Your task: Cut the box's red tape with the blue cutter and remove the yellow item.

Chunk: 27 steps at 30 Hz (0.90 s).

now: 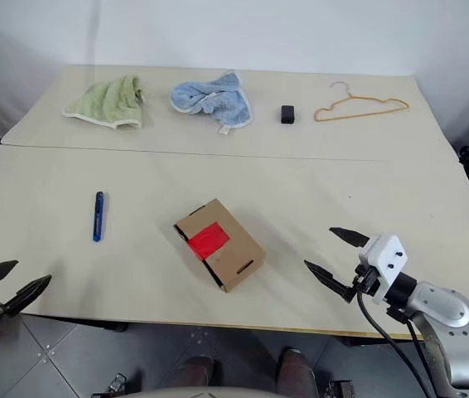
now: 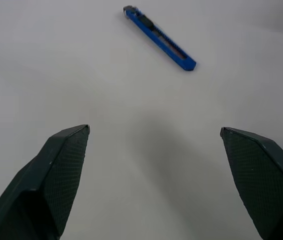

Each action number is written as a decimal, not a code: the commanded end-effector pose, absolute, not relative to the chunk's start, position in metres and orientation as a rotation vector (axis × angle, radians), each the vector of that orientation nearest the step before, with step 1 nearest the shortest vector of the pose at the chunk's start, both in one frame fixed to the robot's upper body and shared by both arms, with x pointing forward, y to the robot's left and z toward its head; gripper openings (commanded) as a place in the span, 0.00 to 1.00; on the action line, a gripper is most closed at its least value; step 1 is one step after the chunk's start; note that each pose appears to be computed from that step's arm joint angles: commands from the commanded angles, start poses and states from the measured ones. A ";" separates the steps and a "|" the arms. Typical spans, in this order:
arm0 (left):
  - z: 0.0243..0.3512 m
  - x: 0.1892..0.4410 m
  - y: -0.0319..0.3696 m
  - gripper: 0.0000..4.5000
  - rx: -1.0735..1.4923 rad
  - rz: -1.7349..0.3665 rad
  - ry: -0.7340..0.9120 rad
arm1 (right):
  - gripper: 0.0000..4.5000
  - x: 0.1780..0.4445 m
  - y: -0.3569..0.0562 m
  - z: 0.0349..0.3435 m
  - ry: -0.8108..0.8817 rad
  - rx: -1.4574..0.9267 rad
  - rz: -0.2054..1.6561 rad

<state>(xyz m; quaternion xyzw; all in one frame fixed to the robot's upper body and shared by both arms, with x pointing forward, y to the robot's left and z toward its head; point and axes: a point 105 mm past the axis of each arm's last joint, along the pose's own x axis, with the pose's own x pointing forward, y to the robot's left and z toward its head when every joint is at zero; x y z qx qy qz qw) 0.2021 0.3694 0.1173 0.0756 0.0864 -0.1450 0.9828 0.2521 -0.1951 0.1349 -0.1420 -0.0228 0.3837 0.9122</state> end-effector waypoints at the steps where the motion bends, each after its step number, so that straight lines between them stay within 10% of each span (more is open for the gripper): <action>1: 0.128 0.203 0.372 0.99 0.195 -0.279 0.137 | 1.00 0.250 -0.190 0.140 -0.068 -0.270 0.808; 8: 0.154 0.225 0.333 0.99 0.166 -0.437 0.046 | 1.00 0.229 -0.152 0.151 -0.003 -0.188 1.070; 21: 0.153 0.330 0.204 0.10 0.346 -0.845 0.000 | 0.02 0.218 -0.102 0.098 0.155 -0.451 1.388; 27: 0.136 0.336 0.165 0.01 0.383 -0.986 0.041 | 0.00 0.246 -0.087 0.099 0.130 -0.460 1.308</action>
